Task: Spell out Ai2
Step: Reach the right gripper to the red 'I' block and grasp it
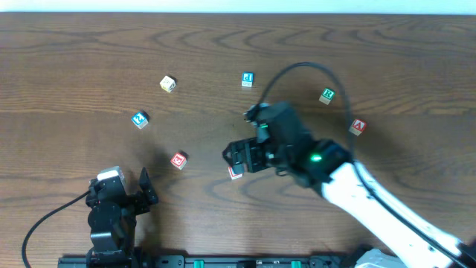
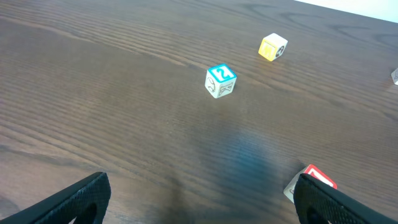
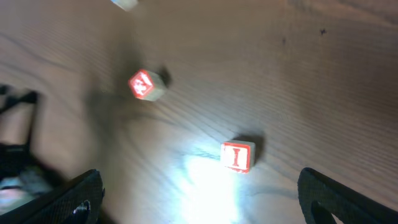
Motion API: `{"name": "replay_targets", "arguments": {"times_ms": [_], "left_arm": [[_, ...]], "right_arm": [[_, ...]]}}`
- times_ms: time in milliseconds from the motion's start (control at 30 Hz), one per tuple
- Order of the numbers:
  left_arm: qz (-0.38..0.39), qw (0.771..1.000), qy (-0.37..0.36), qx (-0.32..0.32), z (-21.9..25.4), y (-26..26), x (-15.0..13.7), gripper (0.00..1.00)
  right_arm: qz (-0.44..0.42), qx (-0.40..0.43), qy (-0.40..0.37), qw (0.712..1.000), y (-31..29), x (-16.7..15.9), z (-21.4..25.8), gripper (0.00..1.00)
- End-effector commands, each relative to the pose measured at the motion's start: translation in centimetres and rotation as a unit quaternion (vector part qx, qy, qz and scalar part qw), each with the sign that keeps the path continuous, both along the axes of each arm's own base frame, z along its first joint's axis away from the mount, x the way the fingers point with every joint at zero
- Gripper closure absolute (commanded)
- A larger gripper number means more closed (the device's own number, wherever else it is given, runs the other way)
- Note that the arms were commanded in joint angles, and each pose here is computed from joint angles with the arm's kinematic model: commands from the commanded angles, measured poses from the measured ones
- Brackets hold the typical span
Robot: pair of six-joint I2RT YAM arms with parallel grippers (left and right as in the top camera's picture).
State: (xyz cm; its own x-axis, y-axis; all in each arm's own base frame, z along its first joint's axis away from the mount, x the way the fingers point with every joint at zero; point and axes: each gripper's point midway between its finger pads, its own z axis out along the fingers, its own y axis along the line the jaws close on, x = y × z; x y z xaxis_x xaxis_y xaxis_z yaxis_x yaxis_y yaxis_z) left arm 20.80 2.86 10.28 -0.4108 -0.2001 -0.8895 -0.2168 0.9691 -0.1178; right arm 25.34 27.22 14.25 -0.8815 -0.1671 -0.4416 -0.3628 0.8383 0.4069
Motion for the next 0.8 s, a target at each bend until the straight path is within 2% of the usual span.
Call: {"name": "replay_targets", "arguments": {"times_ms": [0,300,633,767], "left_arm": [[-0.003,1.000,0.005,0.005,-0.5,0.0,0.0,0.05],[-0.003,1.000,0.005,0.005,-0.5,0.0,0.0,0.05],[-0.003,1.000,0.005,0.005,-0.5,0.0,0.0,0.05],[-0.003,1.000,0.005,0.005,-0.5,0.0,0.0,0.05]], "right_arm": [[-0.035,-0.088,-0.031,0.995,-0.2,0.8,-2.4,0.01],[-0.038,-0.188,-0.003,0.981,-0.2,-0.2,-8.9,0.01],[-0.013,-0.226,0.017,0.974,0.1,-1.3,-12.4,0.06],[-0.005,-0.225,0.015,0.974,0.7,-1.6,-12.7,0.13]]}}
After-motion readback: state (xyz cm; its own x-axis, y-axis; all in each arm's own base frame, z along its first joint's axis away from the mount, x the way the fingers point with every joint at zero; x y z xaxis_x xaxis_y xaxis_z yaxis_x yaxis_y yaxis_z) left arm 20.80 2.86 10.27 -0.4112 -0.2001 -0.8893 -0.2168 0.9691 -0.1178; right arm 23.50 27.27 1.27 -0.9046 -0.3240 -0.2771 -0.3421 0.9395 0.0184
